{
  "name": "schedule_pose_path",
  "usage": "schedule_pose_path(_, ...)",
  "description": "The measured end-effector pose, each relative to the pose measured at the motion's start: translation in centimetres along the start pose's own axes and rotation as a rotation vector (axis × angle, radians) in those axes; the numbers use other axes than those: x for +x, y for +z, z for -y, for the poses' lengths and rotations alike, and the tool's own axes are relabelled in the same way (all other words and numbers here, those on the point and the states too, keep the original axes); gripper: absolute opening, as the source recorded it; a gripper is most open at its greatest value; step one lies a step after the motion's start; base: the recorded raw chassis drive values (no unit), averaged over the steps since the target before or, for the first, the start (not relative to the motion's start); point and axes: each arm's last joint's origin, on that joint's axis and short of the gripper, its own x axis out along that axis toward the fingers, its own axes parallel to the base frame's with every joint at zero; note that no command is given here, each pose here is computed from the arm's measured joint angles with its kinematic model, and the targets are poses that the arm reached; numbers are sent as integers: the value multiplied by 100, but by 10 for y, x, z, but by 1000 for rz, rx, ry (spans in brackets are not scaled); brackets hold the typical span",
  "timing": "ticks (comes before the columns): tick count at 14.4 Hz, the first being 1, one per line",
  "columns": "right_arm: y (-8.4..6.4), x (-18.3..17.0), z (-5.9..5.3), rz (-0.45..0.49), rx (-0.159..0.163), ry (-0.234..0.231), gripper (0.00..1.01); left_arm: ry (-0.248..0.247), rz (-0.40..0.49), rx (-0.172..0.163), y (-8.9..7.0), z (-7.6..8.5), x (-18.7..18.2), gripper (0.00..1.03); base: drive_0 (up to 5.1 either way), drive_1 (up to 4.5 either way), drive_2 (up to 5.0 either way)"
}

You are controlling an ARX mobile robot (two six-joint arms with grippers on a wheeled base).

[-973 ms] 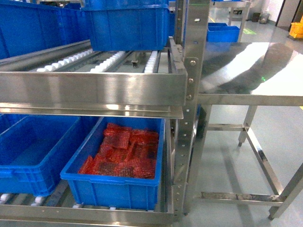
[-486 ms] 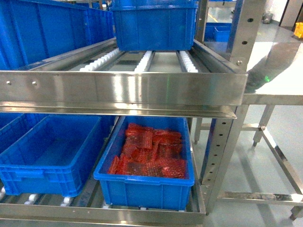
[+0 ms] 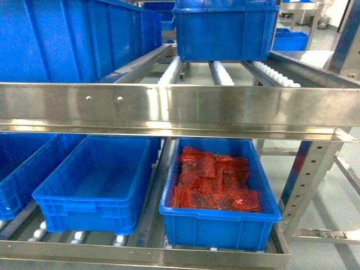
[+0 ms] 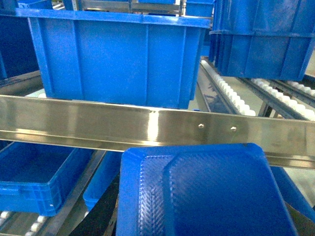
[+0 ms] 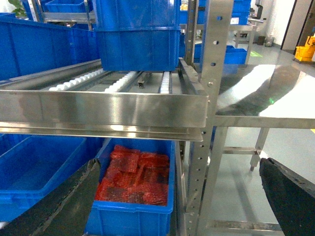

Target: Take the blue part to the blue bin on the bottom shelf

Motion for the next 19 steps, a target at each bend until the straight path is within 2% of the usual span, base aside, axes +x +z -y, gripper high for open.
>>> schedule_pose_path(4,0,0,0,-3,0,0,98,0,-5,2,-1,0,0,44,-509,236,236)
schedule_pose_path(7,0,0,0,-3,0,4,98,13,-4,1,-1,-1,0,44,0,0,0)
schedule_pose_path(9,0,0,0,-1,0,2,98,0,-5,2,-1,0,0,44,0,0,0)
schedule_pose_path(19,0,0,0,-2,0,2,98,1,-3,1,0,0,0,43,0,0,0)
